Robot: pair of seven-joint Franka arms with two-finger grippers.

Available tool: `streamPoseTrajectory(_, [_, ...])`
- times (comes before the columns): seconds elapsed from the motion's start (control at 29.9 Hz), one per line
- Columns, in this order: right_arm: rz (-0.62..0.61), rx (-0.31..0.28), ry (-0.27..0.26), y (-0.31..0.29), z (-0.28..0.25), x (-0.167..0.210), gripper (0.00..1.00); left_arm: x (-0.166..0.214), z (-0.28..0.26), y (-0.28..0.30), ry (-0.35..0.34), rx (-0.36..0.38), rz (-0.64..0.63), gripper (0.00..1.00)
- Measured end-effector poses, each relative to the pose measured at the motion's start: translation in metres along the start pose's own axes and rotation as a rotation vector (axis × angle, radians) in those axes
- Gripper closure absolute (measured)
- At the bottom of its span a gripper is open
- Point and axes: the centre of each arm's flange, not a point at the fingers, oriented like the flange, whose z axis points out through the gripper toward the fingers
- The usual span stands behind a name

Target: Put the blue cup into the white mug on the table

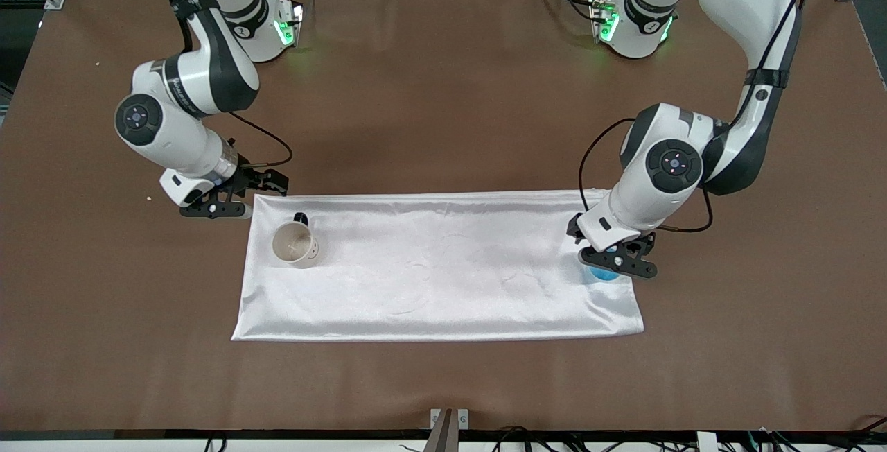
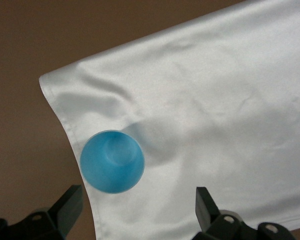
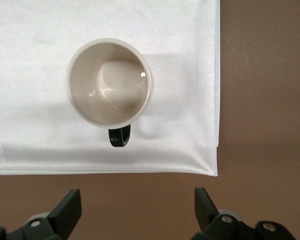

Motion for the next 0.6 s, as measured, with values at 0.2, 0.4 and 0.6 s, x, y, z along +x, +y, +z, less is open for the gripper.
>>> streamPoseTrajectory(0.2, [0.026, 0.006, 0.01, -0.014, 0.031, 0.005, 0.0, 0.003, 0.019, 0.003, 0.018, -0.01, 0.004, 0.0])
streamPoseTrajectory(0.4, [0.027, 0.017, 0.034, -0.028, 0.065, 0.009, 0.0, 0.005, 0.036, 0.007, 0.035, -0.01, 0.019, 0.0])
streamPoseTrajectory(0.6, [0.032, 0.022, 0.043, -0.027, 0.082, 0.014, 0.0, 0.006, 0.053, 0.007, 0.053, 0.019, 0.057, 0.0])
